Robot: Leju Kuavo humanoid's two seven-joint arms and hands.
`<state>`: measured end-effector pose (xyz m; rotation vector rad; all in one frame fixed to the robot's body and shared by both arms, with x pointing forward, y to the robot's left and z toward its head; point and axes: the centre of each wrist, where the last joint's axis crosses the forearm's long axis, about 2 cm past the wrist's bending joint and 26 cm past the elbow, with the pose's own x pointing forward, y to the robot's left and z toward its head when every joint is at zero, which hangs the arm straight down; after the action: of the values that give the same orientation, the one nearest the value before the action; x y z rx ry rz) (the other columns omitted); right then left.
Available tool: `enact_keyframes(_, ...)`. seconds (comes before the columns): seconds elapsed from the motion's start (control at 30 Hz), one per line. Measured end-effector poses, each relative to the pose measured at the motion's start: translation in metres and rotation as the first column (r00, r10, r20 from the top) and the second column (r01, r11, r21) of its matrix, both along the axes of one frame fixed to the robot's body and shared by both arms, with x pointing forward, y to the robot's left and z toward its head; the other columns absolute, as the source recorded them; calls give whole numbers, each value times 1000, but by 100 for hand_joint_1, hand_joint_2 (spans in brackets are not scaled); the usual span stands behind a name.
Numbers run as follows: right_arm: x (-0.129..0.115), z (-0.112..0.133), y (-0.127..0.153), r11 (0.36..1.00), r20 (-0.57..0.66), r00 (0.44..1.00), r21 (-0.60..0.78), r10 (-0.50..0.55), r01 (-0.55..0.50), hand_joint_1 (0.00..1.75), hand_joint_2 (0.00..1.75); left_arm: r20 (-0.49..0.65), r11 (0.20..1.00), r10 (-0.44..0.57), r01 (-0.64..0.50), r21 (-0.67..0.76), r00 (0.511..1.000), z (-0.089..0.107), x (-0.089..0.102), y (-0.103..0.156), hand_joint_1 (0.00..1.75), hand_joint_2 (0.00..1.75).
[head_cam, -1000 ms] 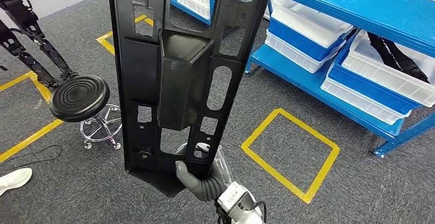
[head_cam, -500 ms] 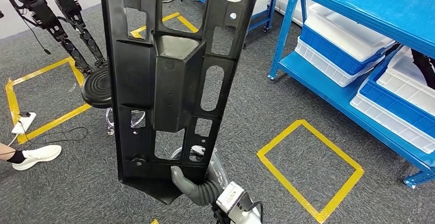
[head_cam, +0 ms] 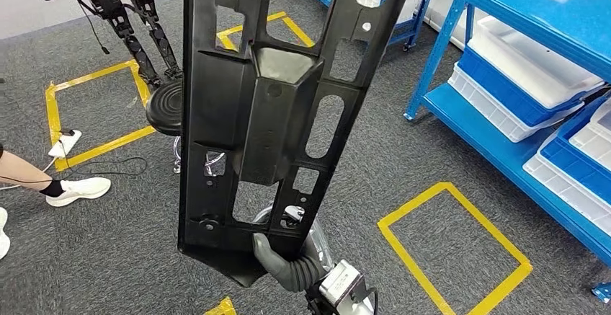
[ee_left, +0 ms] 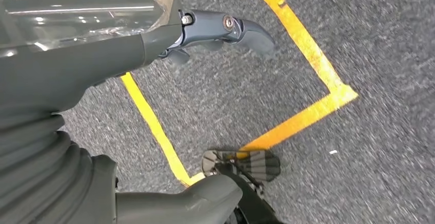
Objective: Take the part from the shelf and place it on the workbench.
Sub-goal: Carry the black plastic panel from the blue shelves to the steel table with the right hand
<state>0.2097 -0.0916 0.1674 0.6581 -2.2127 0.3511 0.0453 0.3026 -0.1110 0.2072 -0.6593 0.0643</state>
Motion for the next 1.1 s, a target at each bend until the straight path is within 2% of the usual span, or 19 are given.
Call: enact_keyframes(1.1, -6, -10, -11, 1000, 6, 1000, 6, -13, 13, 175, 175, -28, 1000, -9, 9, 0, 1000, 0, 0, -3, 0, 175)
